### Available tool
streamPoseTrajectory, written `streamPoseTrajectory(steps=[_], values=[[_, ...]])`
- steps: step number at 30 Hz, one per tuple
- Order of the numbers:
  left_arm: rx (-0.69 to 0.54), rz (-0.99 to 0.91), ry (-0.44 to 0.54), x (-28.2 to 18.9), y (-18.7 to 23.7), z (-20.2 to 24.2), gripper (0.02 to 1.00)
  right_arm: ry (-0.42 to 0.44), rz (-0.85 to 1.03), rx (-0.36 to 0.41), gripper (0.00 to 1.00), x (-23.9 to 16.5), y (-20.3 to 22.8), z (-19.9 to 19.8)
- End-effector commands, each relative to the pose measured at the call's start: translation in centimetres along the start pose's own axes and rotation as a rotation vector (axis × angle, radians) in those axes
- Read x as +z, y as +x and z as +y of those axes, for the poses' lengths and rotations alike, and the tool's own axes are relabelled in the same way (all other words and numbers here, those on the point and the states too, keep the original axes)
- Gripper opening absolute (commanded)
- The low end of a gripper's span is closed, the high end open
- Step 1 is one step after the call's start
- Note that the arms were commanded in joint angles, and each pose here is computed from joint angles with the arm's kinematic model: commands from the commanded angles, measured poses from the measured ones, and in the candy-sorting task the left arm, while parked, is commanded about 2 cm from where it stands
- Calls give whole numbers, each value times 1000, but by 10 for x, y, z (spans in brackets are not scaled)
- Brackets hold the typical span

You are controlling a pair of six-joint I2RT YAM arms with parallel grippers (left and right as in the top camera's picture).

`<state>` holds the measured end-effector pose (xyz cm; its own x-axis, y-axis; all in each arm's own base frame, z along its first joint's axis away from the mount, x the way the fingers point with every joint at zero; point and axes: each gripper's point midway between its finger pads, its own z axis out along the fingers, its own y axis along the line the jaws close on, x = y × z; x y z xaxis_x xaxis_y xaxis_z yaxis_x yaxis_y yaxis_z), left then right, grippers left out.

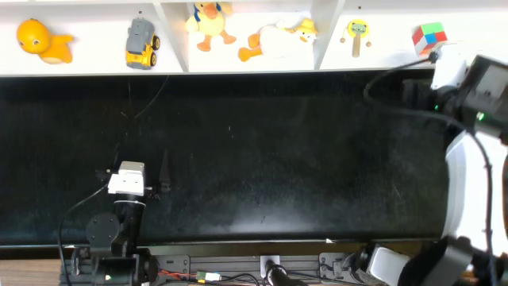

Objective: Store Toys

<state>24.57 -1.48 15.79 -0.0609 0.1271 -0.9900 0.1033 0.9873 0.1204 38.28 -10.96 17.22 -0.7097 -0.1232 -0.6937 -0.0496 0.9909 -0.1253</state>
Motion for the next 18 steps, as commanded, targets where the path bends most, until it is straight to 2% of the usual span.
streamPoseTrajectory(steps=[1,4,5,9,13,18], values=[[-11,-2,-5,-1,0,0,998,24,-35,-105,993,-7,-8,40],[-11,-2,-5,-1,0,0,998,10,-71,-185,996,-11,-18,78],[-11,-2,-5,-1,0,0,998,3,-91,-184,993,-13,-21,87],[-11,-2,-5,-1,0,0,998,-43,-254,-89,996,-34,-31,119],[-11,-2,-5,-1,0,0,998,-49,-426,33,998,-55,-22,121],[-11,-2,-5,-1,0,0,998,-42,-575,58,993,-80,7,122]])
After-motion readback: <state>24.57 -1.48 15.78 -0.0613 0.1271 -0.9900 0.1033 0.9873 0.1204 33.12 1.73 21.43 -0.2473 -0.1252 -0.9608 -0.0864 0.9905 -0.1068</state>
